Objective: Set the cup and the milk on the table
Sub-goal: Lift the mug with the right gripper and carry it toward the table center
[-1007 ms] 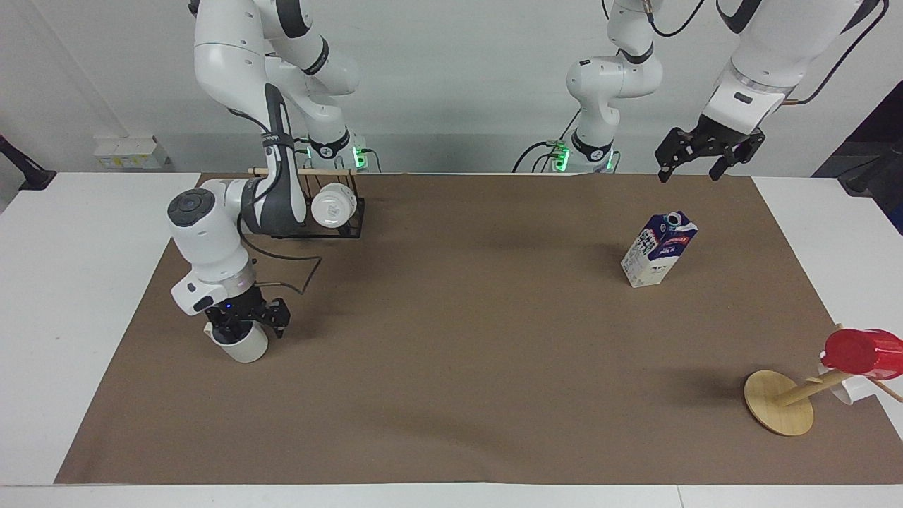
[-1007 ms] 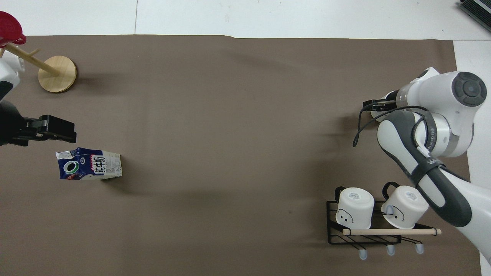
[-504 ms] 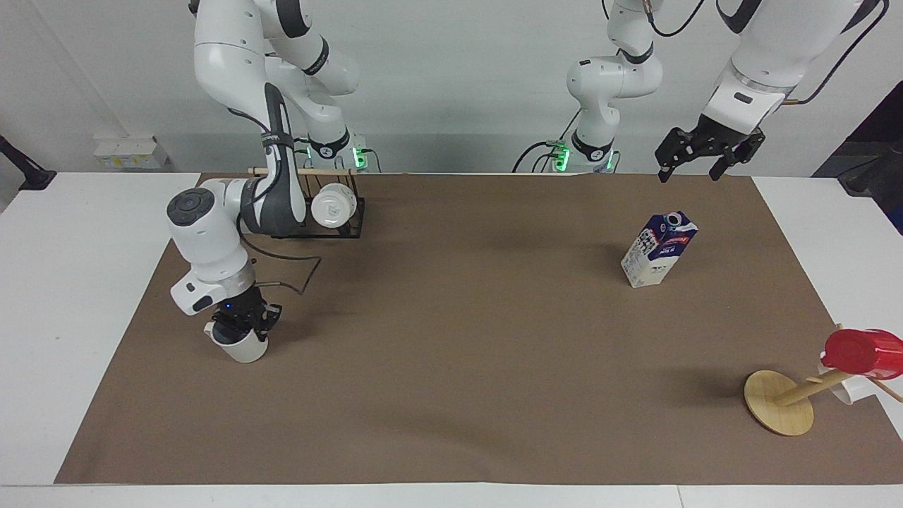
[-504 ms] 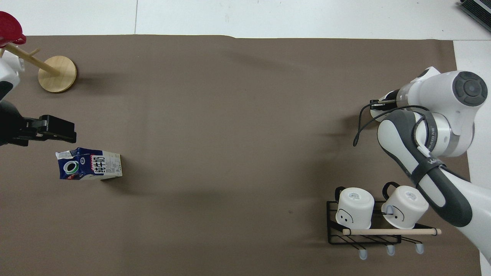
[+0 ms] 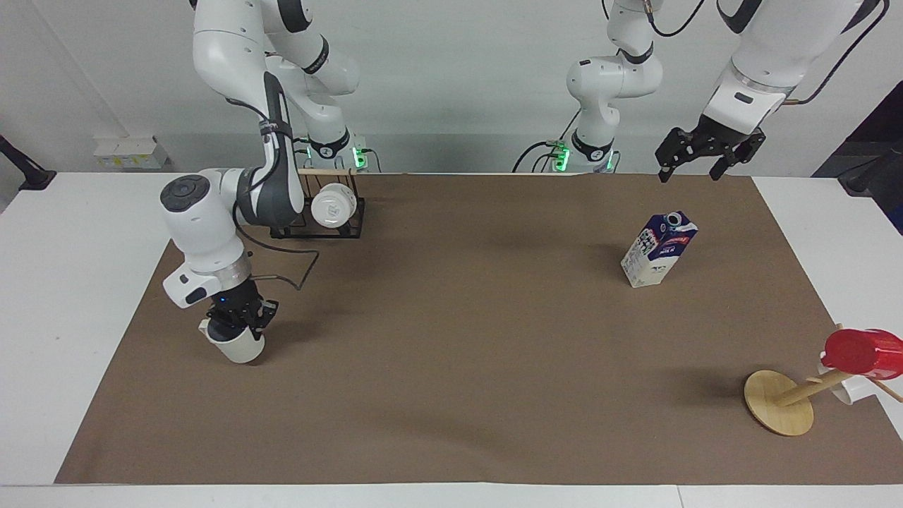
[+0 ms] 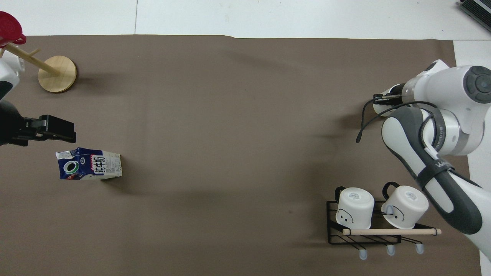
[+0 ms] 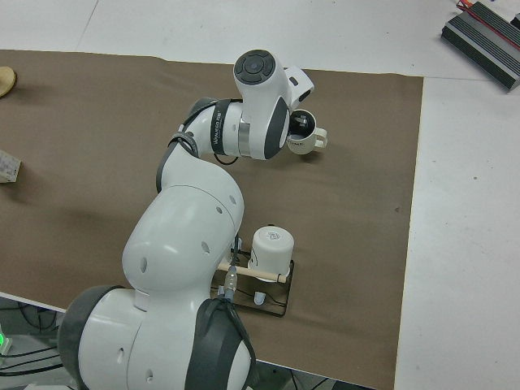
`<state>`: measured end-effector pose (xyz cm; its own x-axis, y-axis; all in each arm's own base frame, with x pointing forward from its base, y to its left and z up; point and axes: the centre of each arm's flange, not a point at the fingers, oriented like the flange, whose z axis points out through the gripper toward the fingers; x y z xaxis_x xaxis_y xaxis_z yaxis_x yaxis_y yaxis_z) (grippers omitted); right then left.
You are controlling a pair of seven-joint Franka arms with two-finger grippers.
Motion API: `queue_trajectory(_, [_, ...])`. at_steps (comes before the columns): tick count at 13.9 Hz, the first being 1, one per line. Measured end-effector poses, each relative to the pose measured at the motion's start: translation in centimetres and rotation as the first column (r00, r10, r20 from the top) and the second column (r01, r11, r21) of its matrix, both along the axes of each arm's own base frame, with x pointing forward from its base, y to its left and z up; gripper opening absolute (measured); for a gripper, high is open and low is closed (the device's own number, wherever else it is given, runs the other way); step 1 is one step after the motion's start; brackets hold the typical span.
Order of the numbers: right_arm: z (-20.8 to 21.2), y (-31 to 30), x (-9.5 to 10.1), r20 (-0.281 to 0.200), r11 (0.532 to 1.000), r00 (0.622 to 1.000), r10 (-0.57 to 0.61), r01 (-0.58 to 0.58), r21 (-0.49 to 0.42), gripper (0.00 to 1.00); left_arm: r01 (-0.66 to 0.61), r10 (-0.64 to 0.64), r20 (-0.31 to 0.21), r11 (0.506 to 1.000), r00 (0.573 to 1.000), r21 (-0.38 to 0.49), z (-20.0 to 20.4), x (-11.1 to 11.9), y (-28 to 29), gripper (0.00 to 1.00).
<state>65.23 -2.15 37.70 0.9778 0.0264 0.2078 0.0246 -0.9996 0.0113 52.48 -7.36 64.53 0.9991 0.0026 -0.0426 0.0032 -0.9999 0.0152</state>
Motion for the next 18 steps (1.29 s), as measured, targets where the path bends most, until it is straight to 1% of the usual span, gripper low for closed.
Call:
queue_trajectory(2, [2.1,3.1,-0.2,-0.004,0.999,0.999,0.032,-0.032,0.003,0.05,0.000,0.000,0.000,1.000,1.000,0.000,0.0,0.0,0.0,1.00])
queue_trajectory(3, [3.0,5.4,-0.3,0.002,0.999,0.999,0.038,-0.038,0.009,0.05,0.000,0.000,0.000,1.000,1.000,0.000,0.0,0.0,0.0,1.00])
queue_trajectory(6, [4.7,14.9,-0.9,0.033,1.000,0.999,0.013,-0.014,0.027,0.05,0.000,0.000,0.000,1.000,1.000,0.000,0.0,0.0,0.0,1.00])
queue_trajectory(7, [5.3,18.1,-1.4,0.039,1.000,0.999,0.003,-0.004,0.027,0.05,0.000,0.000,0.000,1.000,1.000,0.000,0.0,0.0,0.0,1.00])
queue_trajectory(8, [5.8,20.7,-2.1,0.034,1.000,0.999,-0.001,0.000,0.030,0.05,0.000,0.000,0.000,1.000,1.000,0.000,0.0,0.0,0.0,1.00])
queue_trajectory(12, [6.1,29.1,-5.4,-0.018,0.999,0.999,0.047,-0.047,0.026,0.05,0.001,-0.001,-0.008,1.000,1.000,0.001,-0.1,-0.1,0.0,1.00])
queue_trajectory(16, [5.5,36.9,-9.6,-0.038,0.999,0.999,0.032,-0.030,0.045,0.05,0.001,-0.001,-0.016,1.000,1.000,0.002,-0.1,-0.2,0.0,1.00])
queue_trajectory(18, [4.0,40.2,-11.5,-0.059,0.999,0.998,0.018,-0.015,0.046,0.05,-0.001,0.001,-0.016,1.000,1.000,0.002,-0.1,-0.2,0.1,1.00])
